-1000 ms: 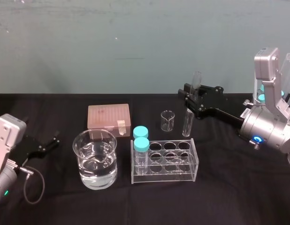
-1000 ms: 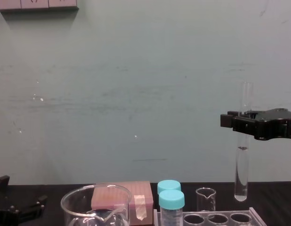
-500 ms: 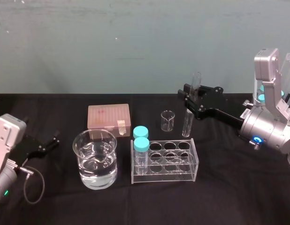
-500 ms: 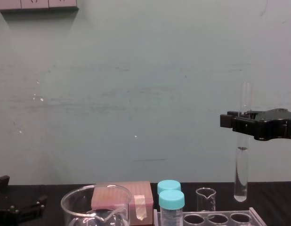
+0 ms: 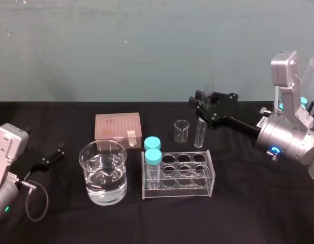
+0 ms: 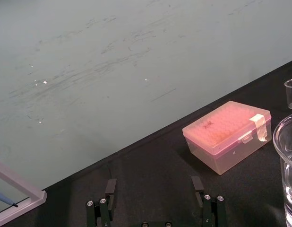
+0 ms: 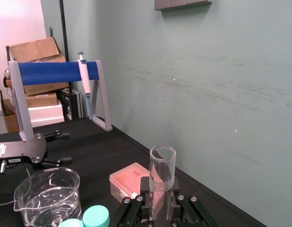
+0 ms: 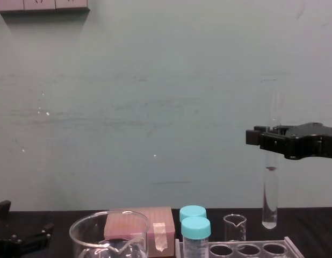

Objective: Hold the test tube with one hand and immerse one end into the beaker, then return it to the test tube rack.

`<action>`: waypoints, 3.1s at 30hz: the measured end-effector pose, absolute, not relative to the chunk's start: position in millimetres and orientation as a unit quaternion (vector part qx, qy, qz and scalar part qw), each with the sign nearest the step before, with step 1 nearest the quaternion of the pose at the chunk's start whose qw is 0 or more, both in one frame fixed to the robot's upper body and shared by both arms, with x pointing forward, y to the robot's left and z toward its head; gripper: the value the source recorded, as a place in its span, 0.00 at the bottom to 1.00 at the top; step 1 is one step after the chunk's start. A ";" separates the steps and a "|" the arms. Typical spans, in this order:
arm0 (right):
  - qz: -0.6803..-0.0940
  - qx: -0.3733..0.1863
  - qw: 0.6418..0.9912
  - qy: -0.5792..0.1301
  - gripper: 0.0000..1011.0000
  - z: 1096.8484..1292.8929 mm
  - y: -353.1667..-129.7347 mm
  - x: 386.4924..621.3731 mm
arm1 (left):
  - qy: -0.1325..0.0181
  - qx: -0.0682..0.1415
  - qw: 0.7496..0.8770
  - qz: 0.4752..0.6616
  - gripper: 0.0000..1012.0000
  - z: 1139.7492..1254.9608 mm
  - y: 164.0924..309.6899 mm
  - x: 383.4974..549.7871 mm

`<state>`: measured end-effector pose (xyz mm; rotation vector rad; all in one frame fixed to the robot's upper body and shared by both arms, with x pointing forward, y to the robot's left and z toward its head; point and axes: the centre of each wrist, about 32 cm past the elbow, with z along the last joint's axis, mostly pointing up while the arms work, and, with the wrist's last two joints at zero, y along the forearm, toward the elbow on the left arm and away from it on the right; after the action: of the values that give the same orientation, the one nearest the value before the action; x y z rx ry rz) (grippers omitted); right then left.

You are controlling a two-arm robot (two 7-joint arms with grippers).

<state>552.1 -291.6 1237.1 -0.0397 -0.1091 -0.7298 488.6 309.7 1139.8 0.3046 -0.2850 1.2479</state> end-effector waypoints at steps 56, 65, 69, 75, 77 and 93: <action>-0.173 0.014 0.979 -0.105 0.24 1281.7 -228.9 611.0 | -0.132 0.142 0.791 0.580 0.99 1139.8 309.7 488.6; -0.137 0.023 0.984 -0.108 0.24 1285.9 -217.3 614.8 | -0.132 0.141 0.791 0.580 0.99 1139.8 309.7 488.6; -0.125 0.025 0.986 -0.107 0.24 1286.8 -212.5 616.0 | -0.132 0.141 0.791 0.580 0.99 1139.8 309.6 488.6; -0.109 0.027 0.988 -0.105 0.24 1287.4 -203.9 618.5 | -0.132 0.142 0.791 0.580 0.99 1139.8 309.7 488.6; -0.105 0.028 0.989 -0.105 0.24 1287.6 -201.6 619.2 | -0.132 0.142 0.791 0.580 0.99 1139.8 309.7 488.6; -0.070 0.026 0.993 -0.094 0.24 1283.3 -173.1 621.8 | -0.132 0.142 0.791 0.580 0.99 1139.8 309.7 488.6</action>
<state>621.8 -173.1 1283.3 0.0522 -0.1881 -0.1407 488.6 309.7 1139.8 0.3045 -0.2850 1.2480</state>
